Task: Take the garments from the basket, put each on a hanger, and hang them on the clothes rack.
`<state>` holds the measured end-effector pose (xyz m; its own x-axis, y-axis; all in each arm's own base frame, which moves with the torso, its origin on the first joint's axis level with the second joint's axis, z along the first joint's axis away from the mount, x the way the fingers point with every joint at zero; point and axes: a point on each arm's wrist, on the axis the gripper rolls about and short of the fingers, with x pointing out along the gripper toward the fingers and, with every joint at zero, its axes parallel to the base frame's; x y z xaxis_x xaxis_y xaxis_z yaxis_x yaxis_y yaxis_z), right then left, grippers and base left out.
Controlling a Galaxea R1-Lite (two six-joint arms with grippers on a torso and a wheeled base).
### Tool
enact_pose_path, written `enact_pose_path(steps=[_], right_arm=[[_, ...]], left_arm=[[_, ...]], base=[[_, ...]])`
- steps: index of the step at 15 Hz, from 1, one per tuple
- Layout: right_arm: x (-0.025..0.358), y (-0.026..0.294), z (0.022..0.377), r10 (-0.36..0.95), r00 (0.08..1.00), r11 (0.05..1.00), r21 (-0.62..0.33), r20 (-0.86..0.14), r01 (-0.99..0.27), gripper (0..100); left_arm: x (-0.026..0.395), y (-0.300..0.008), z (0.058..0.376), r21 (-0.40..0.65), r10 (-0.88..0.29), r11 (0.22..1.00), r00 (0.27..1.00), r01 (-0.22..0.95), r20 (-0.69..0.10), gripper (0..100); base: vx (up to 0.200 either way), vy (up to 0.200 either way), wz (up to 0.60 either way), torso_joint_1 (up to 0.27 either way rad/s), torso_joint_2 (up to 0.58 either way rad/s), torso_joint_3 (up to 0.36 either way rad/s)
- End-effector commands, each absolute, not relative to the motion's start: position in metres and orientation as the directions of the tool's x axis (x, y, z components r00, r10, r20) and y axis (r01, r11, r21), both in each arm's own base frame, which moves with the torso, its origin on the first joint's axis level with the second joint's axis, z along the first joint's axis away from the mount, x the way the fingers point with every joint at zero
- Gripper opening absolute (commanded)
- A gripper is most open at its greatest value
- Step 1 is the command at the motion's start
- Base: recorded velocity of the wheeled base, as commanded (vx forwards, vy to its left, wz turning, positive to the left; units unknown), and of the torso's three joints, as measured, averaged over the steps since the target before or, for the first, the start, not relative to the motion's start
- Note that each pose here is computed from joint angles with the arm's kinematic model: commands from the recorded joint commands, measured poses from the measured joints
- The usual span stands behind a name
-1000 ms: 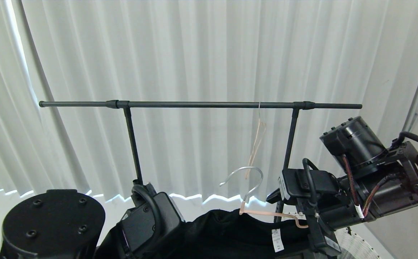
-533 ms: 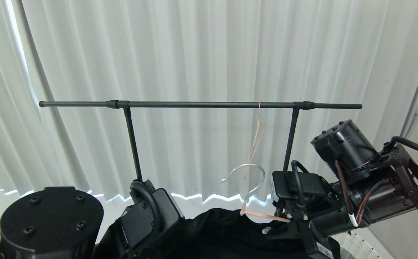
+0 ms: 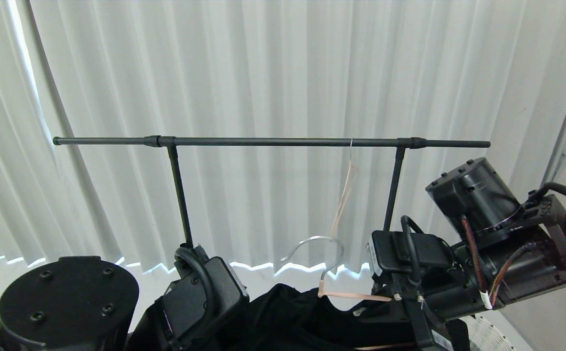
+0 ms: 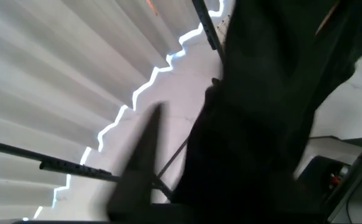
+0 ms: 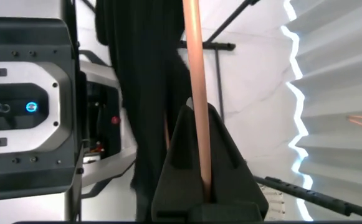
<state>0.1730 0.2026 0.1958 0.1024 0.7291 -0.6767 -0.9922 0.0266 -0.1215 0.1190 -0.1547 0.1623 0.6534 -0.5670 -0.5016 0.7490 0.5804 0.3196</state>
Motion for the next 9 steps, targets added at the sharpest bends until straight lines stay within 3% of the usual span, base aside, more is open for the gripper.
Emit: enact_pose_path(steps=[1,5,9], right_arm=[[0.169,0.197,0.204,0.743,0.12,0.023,-0.155,-0.658,-0.988,0],[0.17,0.189,0.209,0.748,0.144,0.038,-0.175,-0.648,-0.984,0],[0.181,0.173,0.212,0.741,0.208,0.114,-0.185,-0.639,-0.976,0]], left_arm=[[0.12,-0.153,0.163,0.32,-0.561,0.587,0.659,0.744,-0.502,100],[0.117,-0.148,0.166,0.318,-0.567,0.597,0.668,0.737,-0.482,100],[0.112,-0.137,0.159,0.321,-0.548,0.603,0.671,0.73,-0.499,100]], base=[[0.0,0.0,0.0,0.0,0.0,0.0],[0.0,0.0,0.0,0.0,0.0,0.0],[0.0,0.0,0.0,0.0,0.0,0.0]])
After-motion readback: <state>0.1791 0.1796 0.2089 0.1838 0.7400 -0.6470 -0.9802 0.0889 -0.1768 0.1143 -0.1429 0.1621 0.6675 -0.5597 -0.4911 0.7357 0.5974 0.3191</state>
